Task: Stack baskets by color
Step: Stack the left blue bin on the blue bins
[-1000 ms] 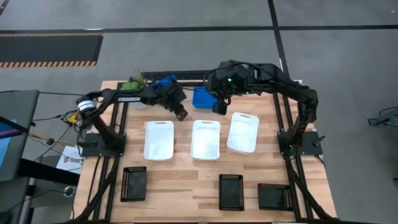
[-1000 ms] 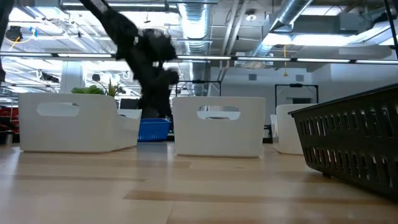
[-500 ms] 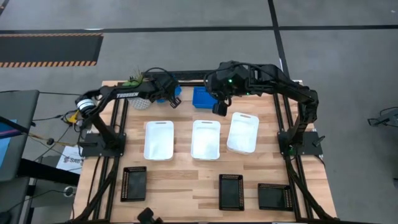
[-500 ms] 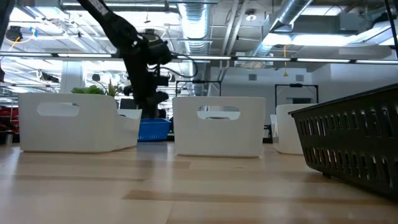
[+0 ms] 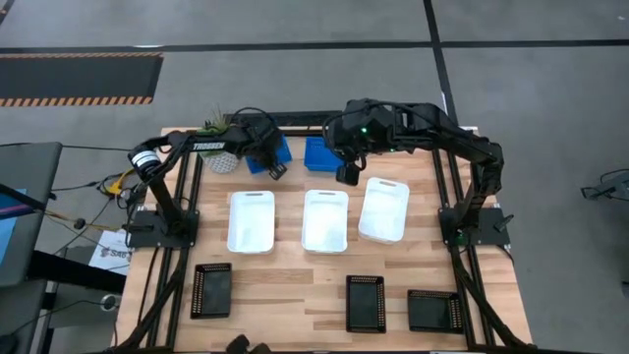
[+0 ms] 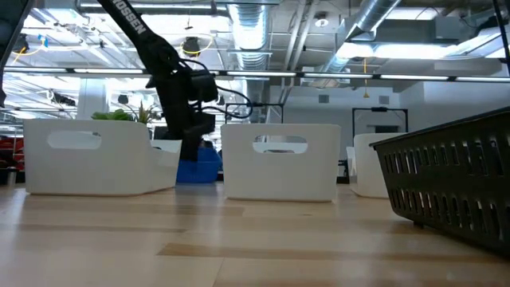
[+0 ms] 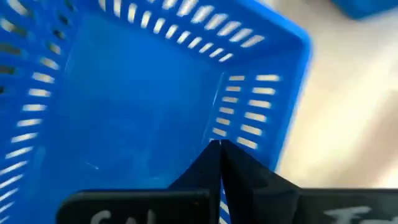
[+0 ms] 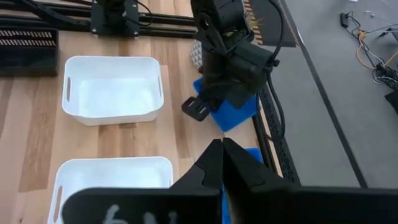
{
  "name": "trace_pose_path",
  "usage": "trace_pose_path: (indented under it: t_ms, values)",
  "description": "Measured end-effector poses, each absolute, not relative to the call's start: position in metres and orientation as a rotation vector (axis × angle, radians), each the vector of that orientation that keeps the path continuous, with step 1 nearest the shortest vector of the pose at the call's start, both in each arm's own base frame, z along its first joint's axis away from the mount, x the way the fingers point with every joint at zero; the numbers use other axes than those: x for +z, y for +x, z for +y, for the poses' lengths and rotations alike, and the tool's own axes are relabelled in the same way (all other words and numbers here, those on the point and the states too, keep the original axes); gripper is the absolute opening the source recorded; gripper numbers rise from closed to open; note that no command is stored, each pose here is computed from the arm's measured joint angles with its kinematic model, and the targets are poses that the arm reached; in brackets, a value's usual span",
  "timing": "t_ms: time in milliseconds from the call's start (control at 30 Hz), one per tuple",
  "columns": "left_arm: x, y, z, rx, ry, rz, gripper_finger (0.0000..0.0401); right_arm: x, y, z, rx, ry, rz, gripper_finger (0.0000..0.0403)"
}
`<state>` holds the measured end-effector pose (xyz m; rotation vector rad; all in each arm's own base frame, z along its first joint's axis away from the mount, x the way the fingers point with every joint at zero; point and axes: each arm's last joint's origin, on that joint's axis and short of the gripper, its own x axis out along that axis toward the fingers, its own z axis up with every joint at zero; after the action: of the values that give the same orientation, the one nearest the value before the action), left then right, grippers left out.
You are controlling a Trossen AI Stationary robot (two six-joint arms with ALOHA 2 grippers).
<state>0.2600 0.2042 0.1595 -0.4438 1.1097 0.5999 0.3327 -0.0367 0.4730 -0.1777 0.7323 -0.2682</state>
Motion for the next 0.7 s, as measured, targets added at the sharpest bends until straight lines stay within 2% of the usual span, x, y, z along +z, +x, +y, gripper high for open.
trace_pose_path:
  t_ms: [167,433,567,700]
  values:
    - [0.159,0.266,0.189,0.422,-0.558,1.110,0.0000,0.473,0.333,-0.029,-0.250,-0.172,0.728,0.0017]
    - [0.164,0.288,0.161,0.343,-0.533,1.115,0.0000,0.464,0.341,-0.021,-0.234,-0.142,0.766,0.0026]
    - [0.184,0.296,0.150,0.309,-0.512,1.098,0.0000,0.440,0.359,-0.026,-0.249,-0.127,0.857,0.0036]
    - [0.222,0.295,0.135,0.298,-0.446,1.034,0.0000,0.411,0.375,-0.035,-0.259,-0.127,0.952,0.0057]
